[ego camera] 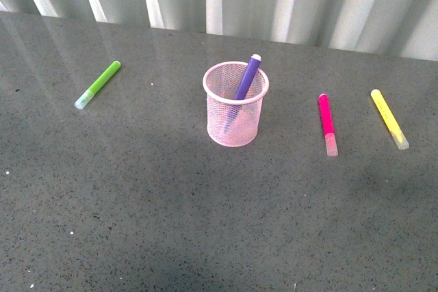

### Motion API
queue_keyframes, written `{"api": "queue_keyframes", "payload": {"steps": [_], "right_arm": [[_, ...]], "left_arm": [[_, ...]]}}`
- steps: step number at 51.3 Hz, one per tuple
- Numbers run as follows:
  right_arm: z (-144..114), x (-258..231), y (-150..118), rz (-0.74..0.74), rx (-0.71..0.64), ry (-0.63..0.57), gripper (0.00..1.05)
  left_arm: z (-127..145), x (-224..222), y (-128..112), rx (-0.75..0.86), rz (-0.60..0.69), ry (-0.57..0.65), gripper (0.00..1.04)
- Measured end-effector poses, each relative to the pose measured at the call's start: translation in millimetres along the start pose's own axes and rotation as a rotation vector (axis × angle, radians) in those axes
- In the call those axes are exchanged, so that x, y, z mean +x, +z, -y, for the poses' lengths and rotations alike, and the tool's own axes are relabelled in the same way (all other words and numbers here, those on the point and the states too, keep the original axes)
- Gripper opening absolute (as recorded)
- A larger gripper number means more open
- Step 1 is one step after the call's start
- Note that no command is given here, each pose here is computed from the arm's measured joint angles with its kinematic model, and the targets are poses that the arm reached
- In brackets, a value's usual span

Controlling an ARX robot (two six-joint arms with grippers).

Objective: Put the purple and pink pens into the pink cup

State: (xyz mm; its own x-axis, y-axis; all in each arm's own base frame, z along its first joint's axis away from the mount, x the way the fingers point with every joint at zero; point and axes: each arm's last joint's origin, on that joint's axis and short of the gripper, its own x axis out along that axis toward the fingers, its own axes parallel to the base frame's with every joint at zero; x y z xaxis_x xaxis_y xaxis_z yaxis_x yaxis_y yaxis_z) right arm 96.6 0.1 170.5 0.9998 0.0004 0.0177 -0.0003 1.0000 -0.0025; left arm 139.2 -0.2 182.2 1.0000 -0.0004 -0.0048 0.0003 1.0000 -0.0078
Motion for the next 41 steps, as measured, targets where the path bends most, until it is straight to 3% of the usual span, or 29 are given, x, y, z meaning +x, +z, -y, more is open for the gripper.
{"api": "queue_keyframes", "payload": {"steps": [41], "right_arm": [[0.0, 0.0, 0.0, 0.0, 0.0, 0.0, 0.98]], "left_arm": [[-0.1, -25.1, -8.3, 0.001, 0.029, -0.002, 0.04]]}}
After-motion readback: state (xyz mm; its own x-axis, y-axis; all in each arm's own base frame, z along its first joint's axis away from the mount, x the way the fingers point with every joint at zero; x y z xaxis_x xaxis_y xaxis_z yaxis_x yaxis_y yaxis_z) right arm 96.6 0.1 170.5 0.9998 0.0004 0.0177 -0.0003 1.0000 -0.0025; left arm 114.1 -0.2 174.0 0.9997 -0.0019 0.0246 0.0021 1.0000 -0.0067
